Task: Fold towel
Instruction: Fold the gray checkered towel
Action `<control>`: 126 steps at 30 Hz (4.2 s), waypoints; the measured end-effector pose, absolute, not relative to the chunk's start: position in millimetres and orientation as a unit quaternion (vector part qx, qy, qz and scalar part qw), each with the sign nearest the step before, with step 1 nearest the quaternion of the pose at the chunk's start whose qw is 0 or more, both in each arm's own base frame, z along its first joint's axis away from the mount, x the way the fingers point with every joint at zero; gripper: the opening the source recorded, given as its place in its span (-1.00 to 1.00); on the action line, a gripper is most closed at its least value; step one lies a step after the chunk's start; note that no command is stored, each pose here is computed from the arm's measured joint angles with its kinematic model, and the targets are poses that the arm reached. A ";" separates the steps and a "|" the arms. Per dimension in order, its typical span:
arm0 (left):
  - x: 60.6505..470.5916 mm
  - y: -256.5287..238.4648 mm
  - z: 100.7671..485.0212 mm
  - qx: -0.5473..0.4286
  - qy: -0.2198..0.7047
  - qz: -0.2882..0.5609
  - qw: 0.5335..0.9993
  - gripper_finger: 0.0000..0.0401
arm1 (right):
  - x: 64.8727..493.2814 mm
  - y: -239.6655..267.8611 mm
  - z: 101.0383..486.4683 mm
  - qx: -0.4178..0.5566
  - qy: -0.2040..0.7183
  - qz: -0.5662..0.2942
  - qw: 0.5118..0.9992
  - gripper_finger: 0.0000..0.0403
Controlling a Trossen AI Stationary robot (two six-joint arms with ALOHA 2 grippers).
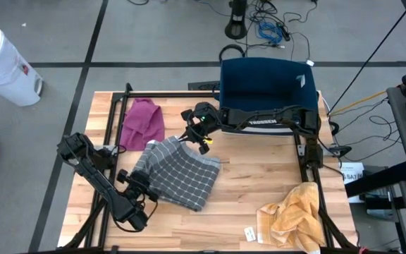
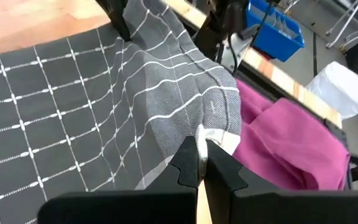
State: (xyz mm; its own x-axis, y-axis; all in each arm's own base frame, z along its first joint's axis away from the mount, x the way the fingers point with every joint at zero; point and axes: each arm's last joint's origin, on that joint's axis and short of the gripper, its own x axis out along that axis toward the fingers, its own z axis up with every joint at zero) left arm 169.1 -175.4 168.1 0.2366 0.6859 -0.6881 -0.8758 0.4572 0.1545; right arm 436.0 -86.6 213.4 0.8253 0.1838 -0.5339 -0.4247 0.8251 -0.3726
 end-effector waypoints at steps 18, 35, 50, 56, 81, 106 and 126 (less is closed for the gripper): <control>163.3 -167.0 158.5 -0.106 0.341 0.506 0.786 -1.00 | 450.0 -90.7 209.8 -0.250 0.213 0.137 0.935 -1.00; 155.2 -160.2 143.1 -0.116 0.372 0.520 0.760 -1.00 | 466.9 -86.5 180.7 -0.233 0.229 0.145 0.934 -0.90; 154.9 -160.6 142.5 -0.125 0.378 0.524 0.752 -0.97 | 469.7 -74.4 178.6 -0.255 0.231 0.145 0.928 -0.45; 154.6 -161.0 142.1 -0.128 0.386 0.526 0.747 -0.91 | 467.3 -78.2 179.8 -0.252 0.255 0.112 0.927 0.07; 162.8 -177.8 183.6 -0.082 0.412 0.520 0.744 -0.99 | 366.2 -61.6 275.0 -0.078 0.406 0.264 0.871 0.25; 156.3 -190.0 186.7 -0.118 0.448 0.518 0.719 -1.00 | 345.5 44.7 123.7 -0.281 0.357 0.288 0.843 0.25; 157.5 -190.4 185.9 -0.122 0.451 0.514 0.720 -1.00 | 361.3 53.0 98.2 -0.330 0.330 0.232 0.853 -0.25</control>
State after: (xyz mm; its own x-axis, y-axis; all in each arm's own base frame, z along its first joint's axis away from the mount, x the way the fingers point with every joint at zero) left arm 157.5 -190.4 185.9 0.0651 0.6303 -0.7736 -0.8495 0.4418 0.2884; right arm 361.3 53.0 98.2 0.6746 0.1776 -0.7165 -0.6135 0.6747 -0.4104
